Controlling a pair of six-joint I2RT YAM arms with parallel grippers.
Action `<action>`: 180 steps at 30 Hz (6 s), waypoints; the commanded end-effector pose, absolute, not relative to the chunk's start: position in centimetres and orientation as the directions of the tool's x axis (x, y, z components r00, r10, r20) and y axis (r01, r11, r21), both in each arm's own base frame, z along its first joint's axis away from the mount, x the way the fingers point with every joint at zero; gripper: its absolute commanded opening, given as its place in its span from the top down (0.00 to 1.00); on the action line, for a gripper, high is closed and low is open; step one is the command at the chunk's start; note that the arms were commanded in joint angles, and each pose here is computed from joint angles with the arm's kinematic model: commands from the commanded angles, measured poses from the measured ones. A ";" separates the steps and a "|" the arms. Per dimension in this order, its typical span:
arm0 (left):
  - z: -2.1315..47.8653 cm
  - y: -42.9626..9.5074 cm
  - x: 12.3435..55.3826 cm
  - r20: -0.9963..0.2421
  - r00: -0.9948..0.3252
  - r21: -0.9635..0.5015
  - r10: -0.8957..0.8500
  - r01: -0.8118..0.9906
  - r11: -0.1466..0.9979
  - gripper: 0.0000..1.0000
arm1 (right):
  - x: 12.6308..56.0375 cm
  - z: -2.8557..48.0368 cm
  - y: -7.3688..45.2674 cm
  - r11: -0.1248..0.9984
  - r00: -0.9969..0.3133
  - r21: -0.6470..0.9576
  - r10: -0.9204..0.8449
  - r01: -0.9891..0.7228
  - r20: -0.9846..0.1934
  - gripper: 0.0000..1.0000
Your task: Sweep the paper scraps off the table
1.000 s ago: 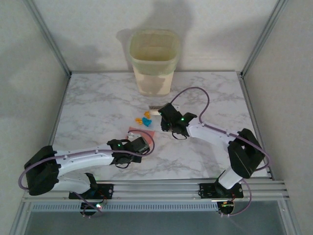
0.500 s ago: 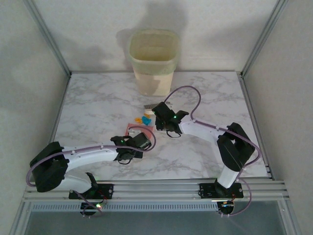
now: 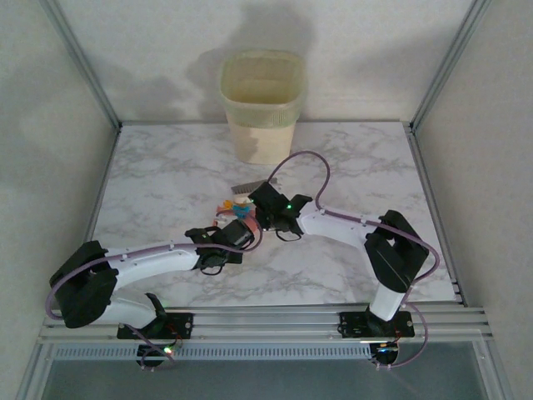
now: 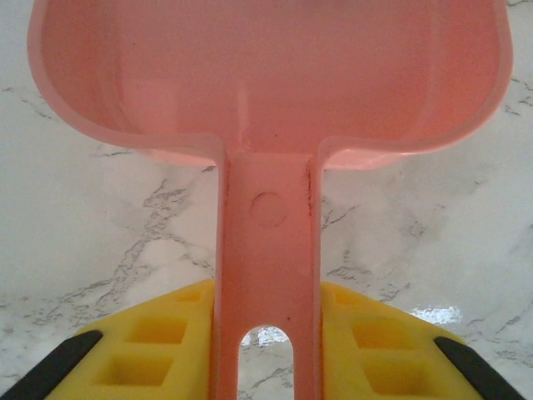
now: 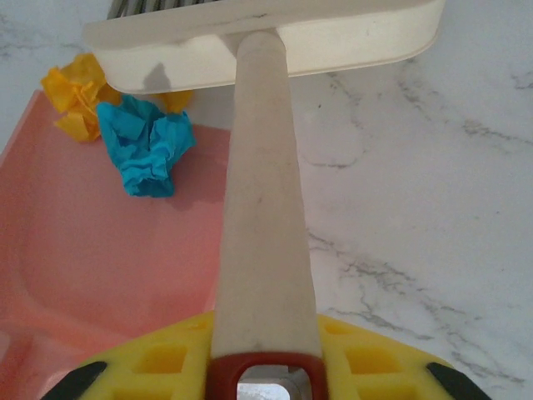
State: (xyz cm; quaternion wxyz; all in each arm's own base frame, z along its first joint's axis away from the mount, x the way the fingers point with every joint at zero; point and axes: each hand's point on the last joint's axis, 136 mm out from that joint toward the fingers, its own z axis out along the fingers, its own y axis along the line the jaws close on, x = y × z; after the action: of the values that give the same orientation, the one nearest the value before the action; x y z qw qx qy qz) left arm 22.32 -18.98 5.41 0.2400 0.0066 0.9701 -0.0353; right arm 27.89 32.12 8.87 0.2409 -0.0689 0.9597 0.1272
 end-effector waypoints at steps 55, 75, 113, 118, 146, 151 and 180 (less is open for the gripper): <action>10.7 -18.7 21.9 -0.809 -0.588 -0.106 -0.028 0.098 0.990 1.00 | 21.6 13.1 11.9 0.951 -0.491 0.293 0.302 0.098 -0.817 1.00; 18.9 -21.6 21.9 -0.802 -0.585 -0.232 -0.120 0.120 0.965 1.00 | 25.4 10.9 18.6 0.976 -0.592 0.218 0.170 -0.010 -0.788 1.00; 41.4 -32.8 46.9 -0.474 -0.752 -0.823 -0.459 0.193 0.534 1.00 | 25.1 8.9 19.1 0.963 -0.614 0.268 0.198 -0.022 -0.764 1.00; 40.7 -33.1 48.8 -0.361 -0.798 -0.897 -0.482 0.156 0.413 1.00 | 25.1 8.9 19.1 0.962 -0.612 0.271 0.201 -0.023 -0.765 1.00; 43.9 -31.2 49.4 -0.141 -0.829 -0.987 -0.541 0.161 0.010 1.00 | 25.1 8.7 19.0 0.964 -0.615 0.265 0.201 -0.013 -0.762 1.00; 44.8 -30.4 49.1 -0.108 -0.828 -0.976 -0.550 0.194 -0.100 1.00 | 25.1 8.6 19.1 0.965 -0.618 0.261 0.198 -0.012 -0.761 1.00; 45.3 -28.5 46.6 -0.074 -0.830 -0.930 -0.554 0.257 -0.261 1.00 | 25.3 8.5 19.2 0.969 -0.626 0.247 0.191 -0.003 -0.756 1.00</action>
State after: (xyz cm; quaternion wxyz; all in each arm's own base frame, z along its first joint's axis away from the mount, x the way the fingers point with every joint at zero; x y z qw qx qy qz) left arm 48.81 -29.60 41.49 0.2257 -0.1812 0.5762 -0.7644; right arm 24.50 19.12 7.51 0.4146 0.0368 0.9024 0.1117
